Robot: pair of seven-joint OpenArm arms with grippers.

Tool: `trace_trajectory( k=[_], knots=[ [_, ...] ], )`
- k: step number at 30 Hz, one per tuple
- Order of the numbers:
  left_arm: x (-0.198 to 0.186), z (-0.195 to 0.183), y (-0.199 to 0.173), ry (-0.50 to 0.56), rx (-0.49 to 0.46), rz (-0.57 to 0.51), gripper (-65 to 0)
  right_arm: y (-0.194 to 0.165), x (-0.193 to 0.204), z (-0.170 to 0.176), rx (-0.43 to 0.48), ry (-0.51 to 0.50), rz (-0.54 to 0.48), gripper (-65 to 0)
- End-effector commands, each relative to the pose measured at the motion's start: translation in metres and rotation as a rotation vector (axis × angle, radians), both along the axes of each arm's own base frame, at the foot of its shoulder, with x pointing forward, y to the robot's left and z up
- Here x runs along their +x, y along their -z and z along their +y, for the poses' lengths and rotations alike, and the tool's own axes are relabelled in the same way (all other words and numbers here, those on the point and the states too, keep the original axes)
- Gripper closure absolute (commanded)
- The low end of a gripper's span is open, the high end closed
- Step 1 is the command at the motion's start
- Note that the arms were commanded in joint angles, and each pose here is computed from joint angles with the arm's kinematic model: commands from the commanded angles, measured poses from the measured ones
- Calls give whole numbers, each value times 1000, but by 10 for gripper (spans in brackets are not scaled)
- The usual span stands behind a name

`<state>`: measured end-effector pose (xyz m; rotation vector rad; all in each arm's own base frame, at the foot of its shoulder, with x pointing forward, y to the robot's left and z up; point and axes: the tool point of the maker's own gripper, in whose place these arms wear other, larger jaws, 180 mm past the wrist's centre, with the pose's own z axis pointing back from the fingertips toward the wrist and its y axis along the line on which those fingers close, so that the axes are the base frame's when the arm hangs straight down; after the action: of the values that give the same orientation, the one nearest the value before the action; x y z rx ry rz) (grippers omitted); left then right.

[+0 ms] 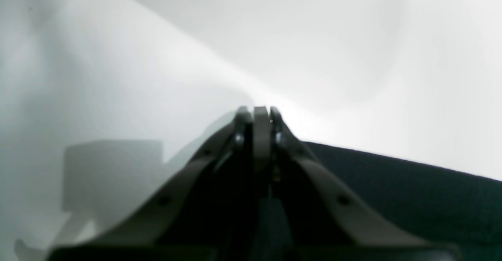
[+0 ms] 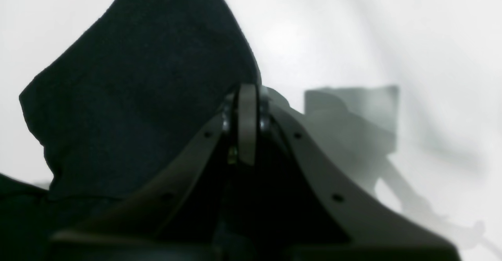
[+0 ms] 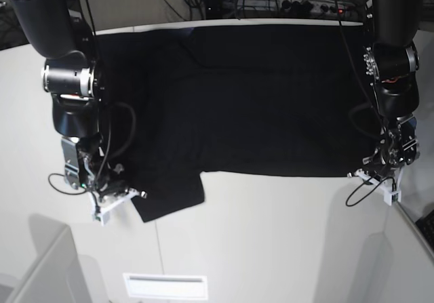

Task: Fold the T-shirt properly
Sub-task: 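Move the left gripper to the other hem corner and grasp it, then lift both hem corners and fold them toward the collar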

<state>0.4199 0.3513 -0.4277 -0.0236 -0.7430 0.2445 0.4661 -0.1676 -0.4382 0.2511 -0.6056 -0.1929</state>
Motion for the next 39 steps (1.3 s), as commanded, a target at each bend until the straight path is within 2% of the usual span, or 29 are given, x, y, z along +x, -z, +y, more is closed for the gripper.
trace_trajectory(
  k=[1, 7, 10, 14, 19, 23, 25, 36, 39],
  knots=[
    [-12, -4, 11, 26, -1, 88, 0, -12, 9, -6, -16, 4, -34, 0],
    [-3, -4, -9, 57, 44, 22, 0, -45, 18, -5, -49, -17, -178, 0],
    [-5, -8, -17, 87, 64, 43, 0, -52, 17, -5, -58, -22, -208, 0],
    [-2, -20, -32, 127, 88, 27, 0, -50, 14, -5, -59, -24, -203, 0],
    [-15, -5, -45, 79, 91, 6, 0, -46, 6, -13, -73, -22, -202, 0],
    [-26, -7, -51, 131, 99, 3, 0, -60, 5, -14, -92, -31, -254, 0],
    [-35, -1, -52, 121, 104, 10, 0, -62, 0, -15, -102, -40, -254, 0],
    [-58, -5, -78, 152, 196, -36, 0, -73, -20, -15, -134, -70, -293, 0],
    [-65, -9, -83, 144, 138, -79, 0, -75, -27, -13, -138, -76, -308, 0]
  ],
)
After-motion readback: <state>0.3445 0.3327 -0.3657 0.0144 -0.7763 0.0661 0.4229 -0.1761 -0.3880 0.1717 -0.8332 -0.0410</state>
